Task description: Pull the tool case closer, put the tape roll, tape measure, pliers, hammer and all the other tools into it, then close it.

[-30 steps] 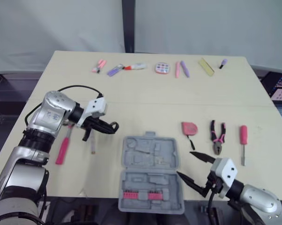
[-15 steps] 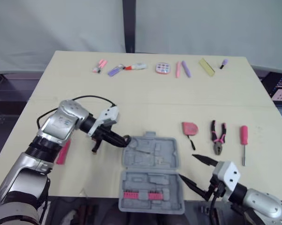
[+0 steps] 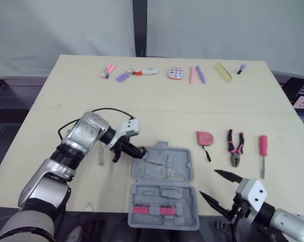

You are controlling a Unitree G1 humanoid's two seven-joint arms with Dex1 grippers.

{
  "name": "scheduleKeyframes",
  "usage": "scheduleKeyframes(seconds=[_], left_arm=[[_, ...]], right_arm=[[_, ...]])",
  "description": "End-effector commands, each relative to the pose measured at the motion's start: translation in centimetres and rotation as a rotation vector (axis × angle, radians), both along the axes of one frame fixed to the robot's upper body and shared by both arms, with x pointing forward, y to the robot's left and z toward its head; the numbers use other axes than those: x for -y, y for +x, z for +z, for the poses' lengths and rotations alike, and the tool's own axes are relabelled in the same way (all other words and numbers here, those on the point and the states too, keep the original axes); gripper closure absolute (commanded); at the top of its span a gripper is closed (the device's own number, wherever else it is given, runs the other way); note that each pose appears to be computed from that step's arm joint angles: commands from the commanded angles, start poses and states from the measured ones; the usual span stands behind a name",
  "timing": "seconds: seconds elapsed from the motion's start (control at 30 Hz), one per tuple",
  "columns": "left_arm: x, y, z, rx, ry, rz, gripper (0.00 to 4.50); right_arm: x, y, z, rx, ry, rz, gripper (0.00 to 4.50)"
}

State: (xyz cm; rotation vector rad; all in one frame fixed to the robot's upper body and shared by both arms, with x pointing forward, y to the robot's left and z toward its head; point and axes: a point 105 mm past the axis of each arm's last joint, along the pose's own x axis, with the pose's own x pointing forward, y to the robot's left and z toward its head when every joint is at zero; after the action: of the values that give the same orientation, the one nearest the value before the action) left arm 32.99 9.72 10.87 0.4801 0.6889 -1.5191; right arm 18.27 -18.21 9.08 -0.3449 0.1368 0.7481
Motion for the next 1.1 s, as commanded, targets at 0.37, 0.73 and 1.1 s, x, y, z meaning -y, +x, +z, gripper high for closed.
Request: scheduleKeyframes(seconds=[0.37, 0.73, 1.1], left_arm=[[0.0, 1.4, -0.6, 0.054, 0.072, -0.004, 4.45], [0.0, 1.3, -0.9, 0.054, 0.089, -0.022, 4.45], [0.5, 1.4, -0.2, 0.056, 0.06, -0.033, 3.79]], right_arm=[[-0.1, -0.7, 0.7, 0.028, 0.0, -0.023, 0.0], [-0.3, -0.9, 0.7, 0.028, 0.004, -0.034, 0.0], [-0.3, -0.6, 0.7, 0.03, 0.002, -0.029, 0.0]])
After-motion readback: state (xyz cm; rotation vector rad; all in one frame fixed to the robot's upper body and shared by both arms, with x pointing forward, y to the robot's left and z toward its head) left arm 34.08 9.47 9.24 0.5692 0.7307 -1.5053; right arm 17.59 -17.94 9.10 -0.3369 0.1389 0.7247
